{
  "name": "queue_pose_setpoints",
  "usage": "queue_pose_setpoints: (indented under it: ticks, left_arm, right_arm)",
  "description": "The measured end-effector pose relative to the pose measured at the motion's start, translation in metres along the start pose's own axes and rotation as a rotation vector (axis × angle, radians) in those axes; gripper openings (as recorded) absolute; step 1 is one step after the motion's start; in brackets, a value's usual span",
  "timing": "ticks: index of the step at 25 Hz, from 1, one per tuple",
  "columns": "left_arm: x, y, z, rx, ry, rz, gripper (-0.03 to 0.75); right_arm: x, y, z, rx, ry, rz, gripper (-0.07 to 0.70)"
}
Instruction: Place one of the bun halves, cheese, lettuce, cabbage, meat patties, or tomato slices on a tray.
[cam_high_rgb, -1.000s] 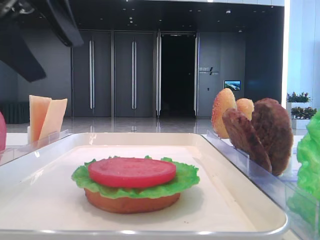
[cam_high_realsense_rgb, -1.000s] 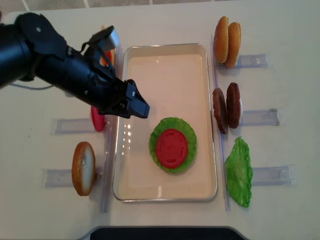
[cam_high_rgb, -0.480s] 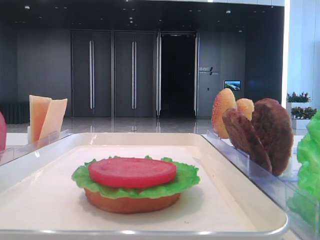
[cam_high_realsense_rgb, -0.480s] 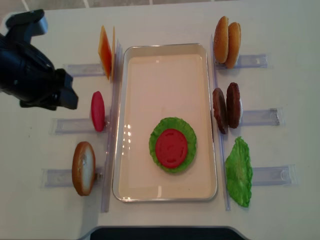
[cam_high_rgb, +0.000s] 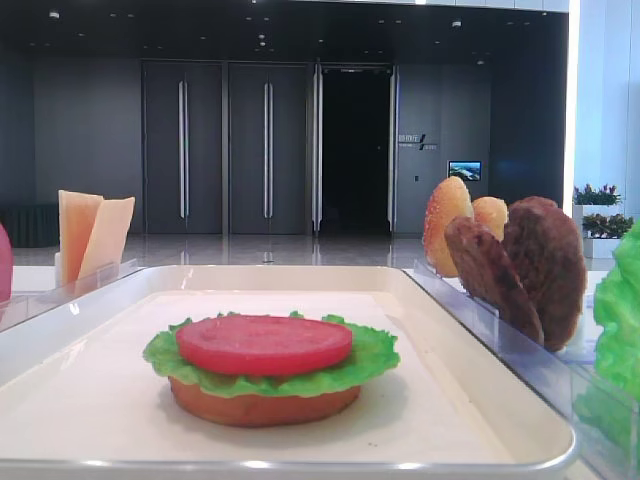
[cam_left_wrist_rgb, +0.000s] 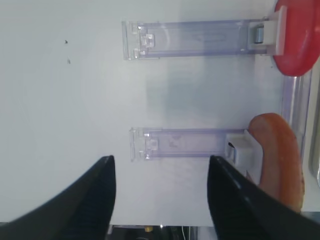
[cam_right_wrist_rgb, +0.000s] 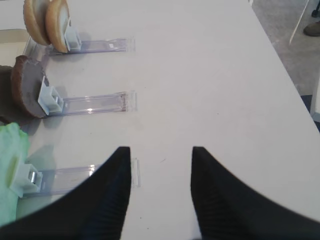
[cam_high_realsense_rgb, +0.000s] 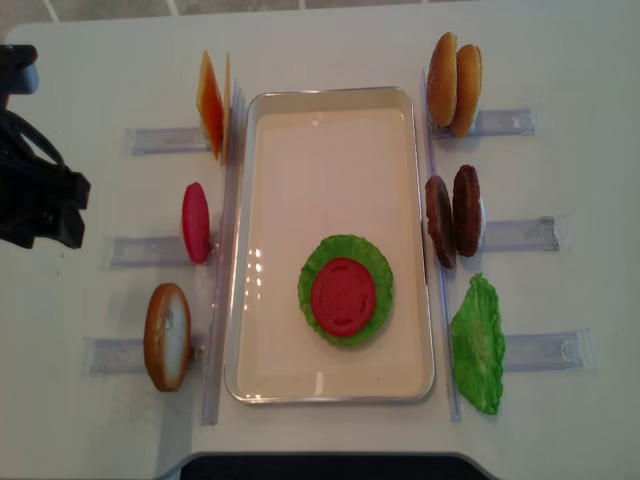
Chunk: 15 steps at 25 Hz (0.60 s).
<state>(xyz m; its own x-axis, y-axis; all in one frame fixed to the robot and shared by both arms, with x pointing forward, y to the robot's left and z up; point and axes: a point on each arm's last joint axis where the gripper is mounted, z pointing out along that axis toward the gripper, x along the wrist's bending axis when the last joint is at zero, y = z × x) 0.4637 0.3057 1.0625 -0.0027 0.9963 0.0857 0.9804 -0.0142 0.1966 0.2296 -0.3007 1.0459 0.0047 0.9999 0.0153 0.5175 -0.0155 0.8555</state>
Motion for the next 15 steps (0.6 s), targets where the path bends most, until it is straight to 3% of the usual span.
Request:
queue_pose_setpoints:
  ticks: [4,8,15]
  left_arm:
    - [0.0,-0.004,-0.001,0.032,0.004,-0.001,0.444]
    - [0.001,-0.014,-0.012,-0.009,0.004,-0.005,0.444]
    - [0.003,-0.072,-0.025,-0.096,0.005,-0.012,0.444]
  right_arm:
    - [0.0,0.0,0.0,0.0,0.0,0.0,0.307]
    - [0.0,0.0,0.0,0.0,0.0,0.0,0.307]
    - [0.0,0.0,0.0,0.0,0.0,0.0,0.307]
